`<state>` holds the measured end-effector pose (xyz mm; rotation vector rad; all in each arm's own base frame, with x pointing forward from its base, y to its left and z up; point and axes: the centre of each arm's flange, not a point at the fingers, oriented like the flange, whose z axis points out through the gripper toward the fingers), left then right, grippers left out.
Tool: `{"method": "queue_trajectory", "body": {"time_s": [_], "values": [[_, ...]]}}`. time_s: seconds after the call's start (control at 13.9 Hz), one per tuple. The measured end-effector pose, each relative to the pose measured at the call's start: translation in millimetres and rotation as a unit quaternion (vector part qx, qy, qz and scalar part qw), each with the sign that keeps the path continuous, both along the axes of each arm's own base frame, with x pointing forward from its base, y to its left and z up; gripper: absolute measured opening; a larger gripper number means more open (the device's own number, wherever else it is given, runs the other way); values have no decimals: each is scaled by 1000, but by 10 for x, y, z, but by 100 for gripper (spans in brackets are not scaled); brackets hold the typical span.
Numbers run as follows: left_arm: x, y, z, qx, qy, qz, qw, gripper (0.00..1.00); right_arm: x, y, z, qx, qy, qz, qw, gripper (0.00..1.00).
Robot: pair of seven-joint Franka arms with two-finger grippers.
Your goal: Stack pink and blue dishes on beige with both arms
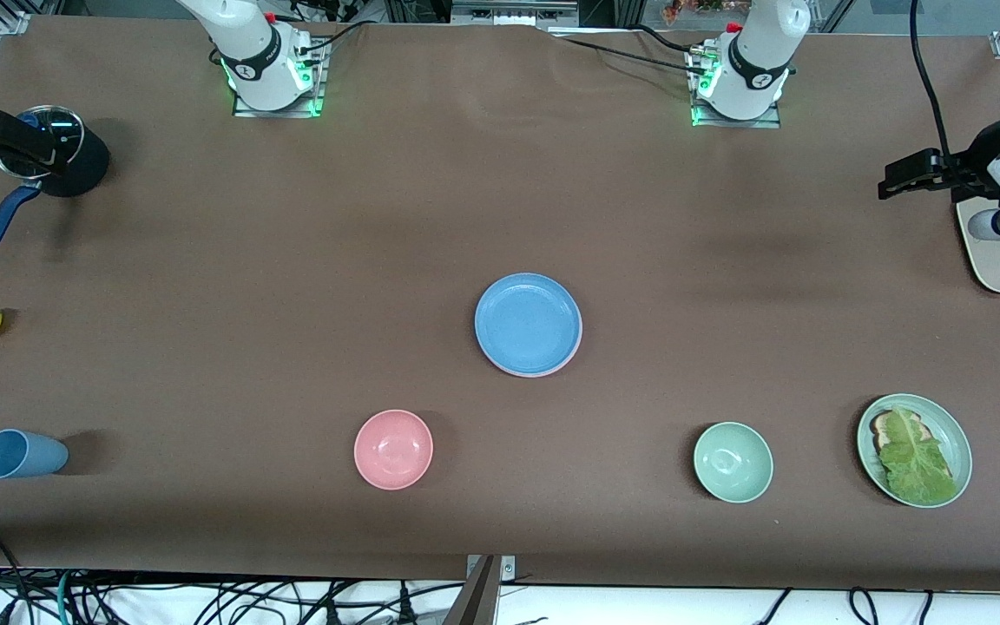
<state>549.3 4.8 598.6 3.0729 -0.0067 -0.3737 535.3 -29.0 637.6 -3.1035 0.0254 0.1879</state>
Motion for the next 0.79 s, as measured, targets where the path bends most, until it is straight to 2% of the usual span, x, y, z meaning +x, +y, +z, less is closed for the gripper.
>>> {"method": "queue_trajectory", "body": {"time_s": [0.58, 0.79], "values": [[14, 0, 22, 0, -4, 0, 1000, 100, 12, 92, -18, -8, 2, 7, 1000, 100], [40, -2, 87, 1, -12, 0, 1000, 100, 64, 100, 18, -12, -20, -17, 1000, 100]]}}
